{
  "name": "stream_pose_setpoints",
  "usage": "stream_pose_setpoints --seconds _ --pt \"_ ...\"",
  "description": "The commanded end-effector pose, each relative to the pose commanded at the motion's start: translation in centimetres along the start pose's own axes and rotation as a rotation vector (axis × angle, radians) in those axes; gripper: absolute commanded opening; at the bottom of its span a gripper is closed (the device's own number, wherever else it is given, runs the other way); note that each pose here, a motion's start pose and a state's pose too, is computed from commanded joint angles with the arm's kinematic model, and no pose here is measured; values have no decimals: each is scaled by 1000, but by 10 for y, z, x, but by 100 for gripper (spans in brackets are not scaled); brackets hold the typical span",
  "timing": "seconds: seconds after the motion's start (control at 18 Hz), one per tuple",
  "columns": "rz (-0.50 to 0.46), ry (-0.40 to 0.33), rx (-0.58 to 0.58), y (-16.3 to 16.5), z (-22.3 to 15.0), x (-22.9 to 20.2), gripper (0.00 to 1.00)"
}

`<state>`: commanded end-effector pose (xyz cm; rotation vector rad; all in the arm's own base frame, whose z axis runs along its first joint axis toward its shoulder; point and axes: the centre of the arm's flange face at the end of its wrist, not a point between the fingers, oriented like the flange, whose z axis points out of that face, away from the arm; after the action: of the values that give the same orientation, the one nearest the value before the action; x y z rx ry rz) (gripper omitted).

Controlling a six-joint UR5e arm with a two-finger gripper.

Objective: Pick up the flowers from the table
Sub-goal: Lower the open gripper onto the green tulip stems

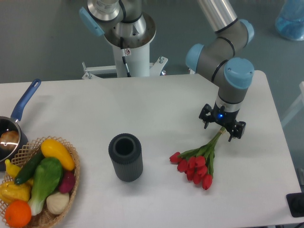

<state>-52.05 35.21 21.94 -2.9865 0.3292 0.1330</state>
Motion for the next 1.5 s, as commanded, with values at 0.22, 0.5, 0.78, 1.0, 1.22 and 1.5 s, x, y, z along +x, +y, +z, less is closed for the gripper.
stream_pose_setpoints --seconds 0.22,0.5,0.78,1.0,1.22,1.5 --pt "12 3 0 -1 3 -1 100" --pt "4 23 -4 -1 9 9 100" --pt "12 32 -7 0 13 13 100" --pt "11 36 -8 1 16 13 100" --pt "11 38 -8 2 17 12 100" --pt "12 45 -11 2 22 13 98"
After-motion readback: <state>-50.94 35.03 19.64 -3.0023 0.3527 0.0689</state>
